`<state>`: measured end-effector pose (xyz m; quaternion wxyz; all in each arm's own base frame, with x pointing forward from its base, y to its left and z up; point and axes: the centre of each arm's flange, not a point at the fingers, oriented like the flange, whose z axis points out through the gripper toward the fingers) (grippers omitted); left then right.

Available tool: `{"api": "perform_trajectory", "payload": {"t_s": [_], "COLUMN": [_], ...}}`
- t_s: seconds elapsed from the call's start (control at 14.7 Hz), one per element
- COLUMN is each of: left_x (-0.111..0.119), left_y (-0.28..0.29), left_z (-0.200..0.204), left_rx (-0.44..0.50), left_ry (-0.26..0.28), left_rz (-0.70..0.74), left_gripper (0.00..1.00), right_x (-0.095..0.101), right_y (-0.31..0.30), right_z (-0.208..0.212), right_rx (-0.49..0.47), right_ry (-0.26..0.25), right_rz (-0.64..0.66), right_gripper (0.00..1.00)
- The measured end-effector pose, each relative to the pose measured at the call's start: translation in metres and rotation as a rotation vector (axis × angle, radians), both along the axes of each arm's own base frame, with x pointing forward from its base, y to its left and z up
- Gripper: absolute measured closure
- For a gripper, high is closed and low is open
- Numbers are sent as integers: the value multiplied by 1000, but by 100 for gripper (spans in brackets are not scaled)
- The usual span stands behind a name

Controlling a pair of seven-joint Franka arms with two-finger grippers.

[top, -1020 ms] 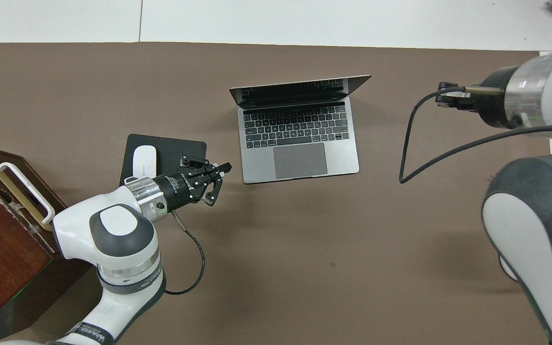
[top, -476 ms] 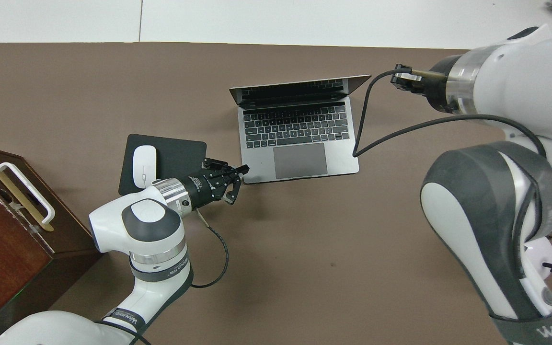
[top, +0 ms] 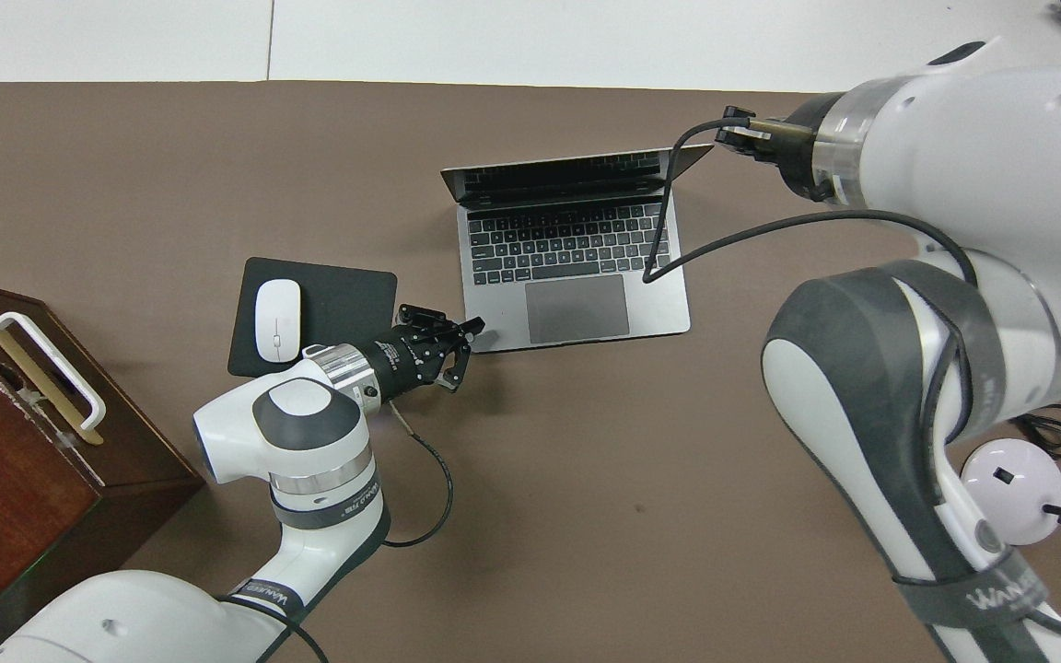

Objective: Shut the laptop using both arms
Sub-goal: 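Reach the right gripper over the laptop toward the screen's top edge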

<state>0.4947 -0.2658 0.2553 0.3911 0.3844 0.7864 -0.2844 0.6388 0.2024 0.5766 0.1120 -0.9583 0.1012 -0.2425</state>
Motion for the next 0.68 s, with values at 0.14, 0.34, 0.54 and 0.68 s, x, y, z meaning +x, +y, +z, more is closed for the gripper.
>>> {"api": "perform_trajectory", "payload": {"t_s": [0.14, 0.34, 0.54, 0.68], "left_x": [2, 3, 2, 1], "left_y": [-5, -7, -6, -7], "left_z": [-1, -6, -13, -15], "left_rx": [0, 10, 32, 50], "left_ry": [-4, -1, -1, -15], "left_rz": [-4, -5, -5, -18], "left_gripper": [99, 99, 99, 99], "right_x": [8, 18, 29, 37], "right_y": [7, 24, 35, 37], "right_z": [-8, -18, -23, -32], "right_rx": [2, -15, -31, -49], "right_ry": [-12, -22, -76, -103], "right_rz": [5, 30, 58, 81], "right_gripper": [99, 99, 99, 99]}}
